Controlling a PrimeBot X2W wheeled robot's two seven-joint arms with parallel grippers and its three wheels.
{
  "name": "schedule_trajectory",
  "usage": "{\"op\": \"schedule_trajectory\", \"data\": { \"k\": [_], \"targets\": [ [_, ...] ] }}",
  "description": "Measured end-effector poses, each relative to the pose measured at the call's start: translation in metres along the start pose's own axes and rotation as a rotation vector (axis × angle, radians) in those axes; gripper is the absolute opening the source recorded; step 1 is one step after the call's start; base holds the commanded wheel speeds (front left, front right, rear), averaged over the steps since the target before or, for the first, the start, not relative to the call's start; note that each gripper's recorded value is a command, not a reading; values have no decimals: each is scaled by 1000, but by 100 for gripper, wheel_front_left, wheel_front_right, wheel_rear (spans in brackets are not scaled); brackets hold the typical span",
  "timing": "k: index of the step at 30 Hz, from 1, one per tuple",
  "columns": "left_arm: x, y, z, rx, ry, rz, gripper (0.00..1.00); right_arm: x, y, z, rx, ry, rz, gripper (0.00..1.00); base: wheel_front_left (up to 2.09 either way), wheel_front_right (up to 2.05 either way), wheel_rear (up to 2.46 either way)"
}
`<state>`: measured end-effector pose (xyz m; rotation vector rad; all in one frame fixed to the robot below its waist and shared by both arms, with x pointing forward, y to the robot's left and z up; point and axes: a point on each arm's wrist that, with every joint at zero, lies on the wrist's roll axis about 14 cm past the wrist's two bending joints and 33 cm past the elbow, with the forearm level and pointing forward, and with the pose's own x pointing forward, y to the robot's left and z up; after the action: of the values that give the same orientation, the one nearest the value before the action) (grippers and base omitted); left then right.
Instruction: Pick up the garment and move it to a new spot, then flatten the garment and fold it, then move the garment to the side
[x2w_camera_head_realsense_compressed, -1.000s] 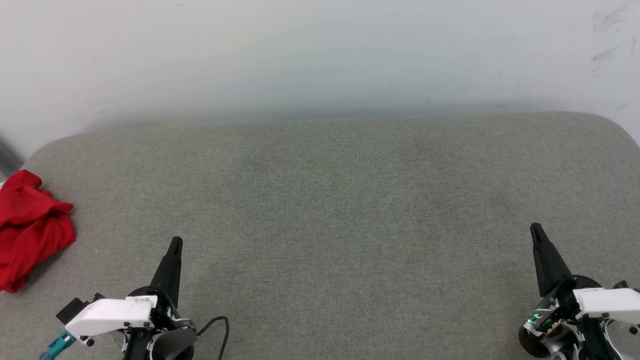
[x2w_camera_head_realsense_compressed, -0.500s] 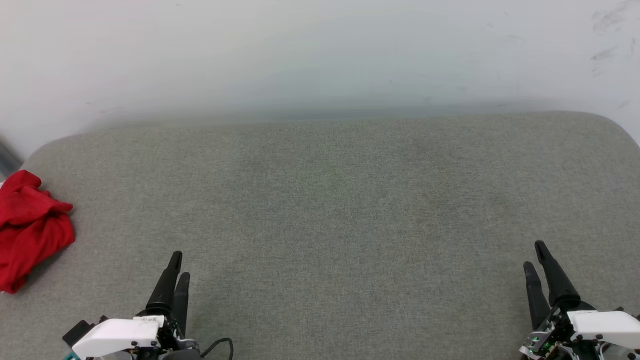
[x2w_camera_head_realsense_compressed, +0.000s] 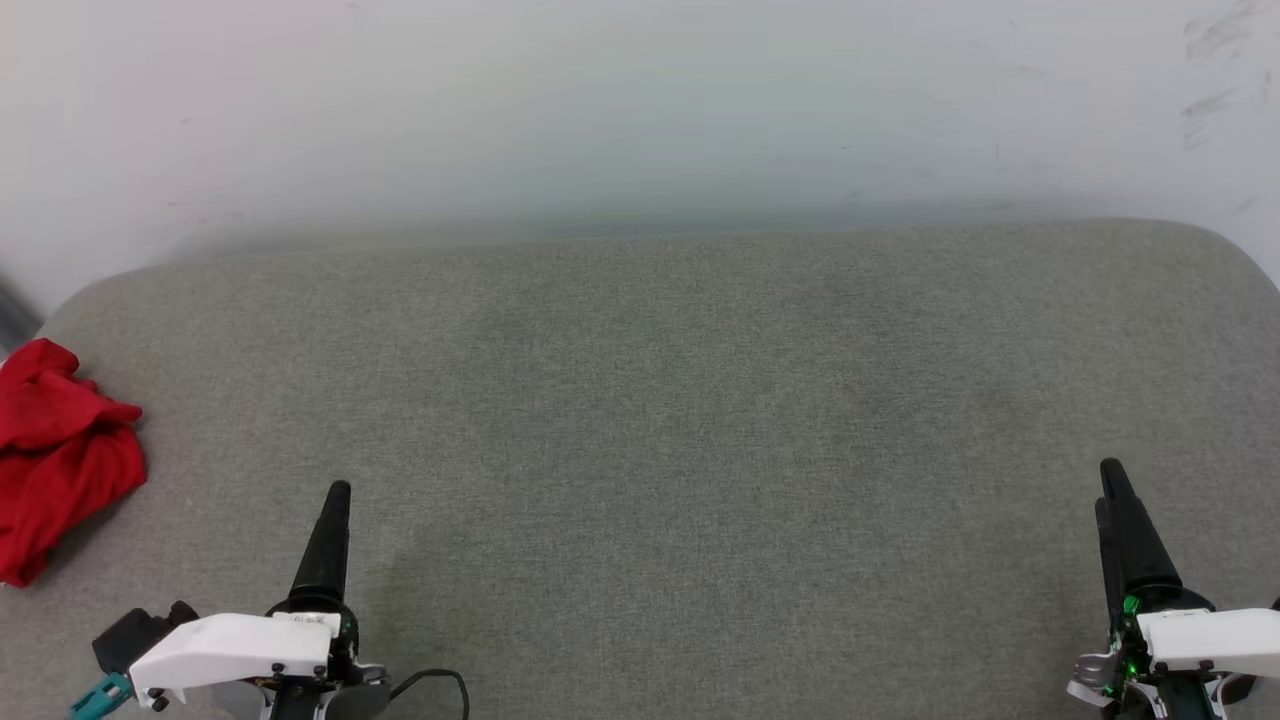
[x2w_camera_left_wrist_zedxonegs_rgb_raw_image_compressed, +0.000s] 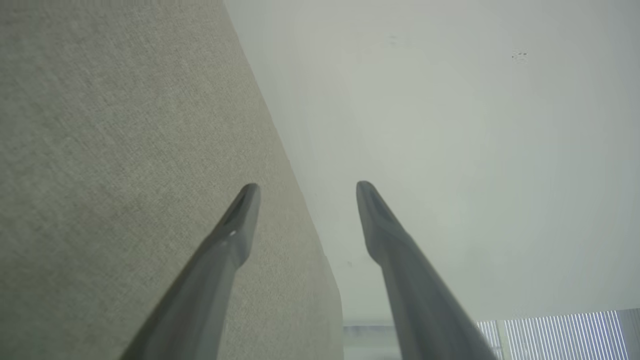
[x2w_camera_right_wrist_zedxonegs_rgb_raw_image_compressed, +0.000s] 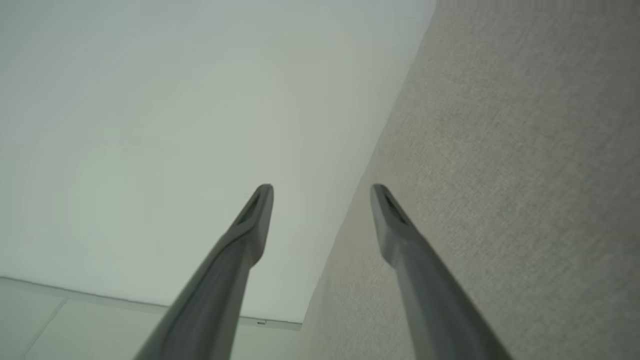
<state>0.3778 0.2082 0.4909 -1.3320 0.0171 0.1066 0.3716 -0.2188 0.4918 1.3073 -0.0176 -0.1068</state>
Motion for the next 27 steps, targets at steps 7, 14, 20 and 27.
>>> {"op": "schedule_trajectory", "data": {
  "k": [7,14,20,27],
  "targets": [
    [1,-7,0,160,-12,7,100,-1,14,2,-164,-14,45,100,0,0,0],
    [-1,-8,-4,332,-18,26,100,-2,28,-1,-329,-18,90,100,0,0,0],
    [-4,-6,-6,464,-24,44,100,-6,34,-7,-460,-13,115,100,0,0,0],
    [-7,-5,-8,593,-34,50,100,-9,36,-11,-586,-15,133,100,0,0,0]
  ]
}}
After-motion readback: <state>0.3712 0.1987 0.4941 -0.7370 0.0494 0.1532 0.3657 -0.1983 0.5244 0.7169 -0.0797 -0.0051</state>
